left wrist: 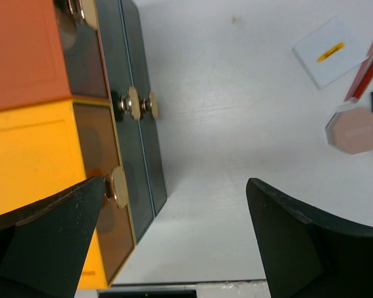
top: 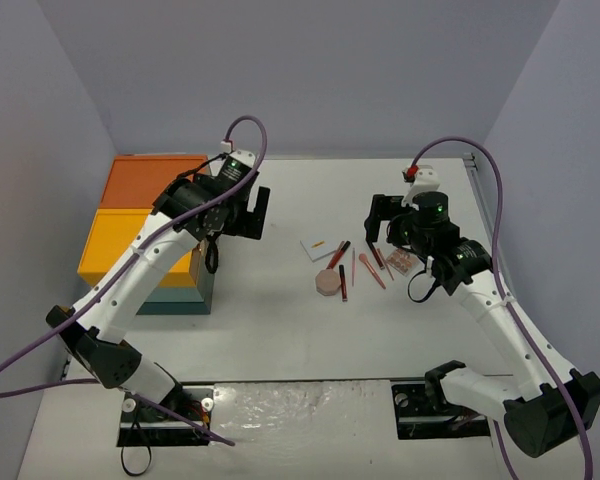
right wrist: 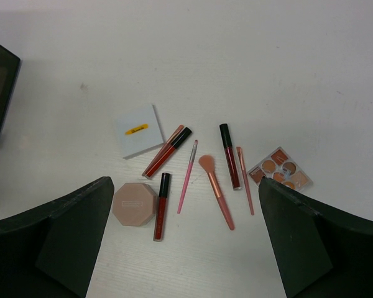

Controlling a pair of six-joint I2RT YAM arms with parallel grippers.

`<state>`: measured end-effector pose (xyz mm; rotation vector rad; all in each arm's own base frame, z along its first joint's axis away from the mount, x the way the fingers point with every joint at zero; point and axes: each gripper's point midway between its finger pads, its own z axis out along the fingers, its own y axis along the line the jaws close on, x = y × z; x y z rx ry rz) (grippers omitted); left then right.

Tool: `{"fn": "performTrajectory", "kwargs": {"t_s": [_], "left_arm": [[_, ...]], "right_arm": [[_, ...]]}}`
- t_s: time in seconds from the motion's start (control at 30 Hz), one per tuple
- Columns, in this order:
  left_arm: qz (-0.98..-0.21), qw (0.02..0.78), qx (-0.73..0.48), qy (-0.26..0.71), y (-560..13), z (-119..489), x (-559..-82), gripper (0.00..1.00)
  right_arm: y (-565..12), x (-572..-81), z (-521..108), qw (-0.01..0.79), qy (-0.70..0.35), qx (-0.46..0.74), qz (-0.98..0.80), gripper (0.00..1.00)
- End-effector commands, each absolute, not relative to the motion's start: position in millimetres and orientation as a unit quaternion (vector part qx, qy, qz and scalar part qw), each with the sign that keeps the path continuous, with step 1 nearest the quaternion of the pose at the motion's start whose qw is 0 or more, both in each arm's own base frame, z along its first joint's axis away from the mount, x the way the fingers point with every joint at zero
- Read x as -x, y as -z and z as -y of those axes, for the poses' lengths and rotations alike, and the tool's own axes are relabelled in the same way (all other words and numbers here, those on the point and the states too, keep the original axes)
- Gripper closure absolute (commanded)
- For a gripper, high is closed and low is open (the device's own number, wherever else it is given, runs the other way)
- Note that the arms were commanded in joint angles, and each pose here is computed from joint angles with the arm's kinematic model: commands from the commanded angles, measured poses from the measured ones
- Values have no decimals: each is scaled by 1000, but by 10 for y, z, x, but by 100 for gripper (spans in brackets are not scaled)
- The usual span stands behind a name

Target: Organize the makeup

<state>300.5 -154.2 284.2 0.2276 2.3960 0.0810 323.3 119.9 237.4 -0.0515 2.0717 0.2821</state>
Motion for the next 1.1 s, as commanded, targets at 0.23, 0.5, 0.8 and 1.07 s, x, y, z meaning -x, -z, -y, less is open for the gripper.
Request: {"fn": "performTrajectory", "kwargs": {"t_s": [0.23, 0.5, 0.8, 1.07], "left_arm": [[-916, 381, -15, -121, -2572, 1251, -2996, 3], [-916, 376, -18, -135, -2431, 1258, -3049, 3], [-932, 342, -27, -120, -2225, 1330, -2964, 3], [-940, 326, -29, -96, -2128, 1425, -2916, 3]], "right_arm": [[-2364, -3275, -1235, 505, -123, 23, -854, 0], [-2333, -3275, -1225, 502, -118, 25, -856, 0], [-2360, -3267, -1193, 507, -113, 21, -854, 0], [-2364, -3254, -1185, 508, -113, 21, -854, 0]]}}
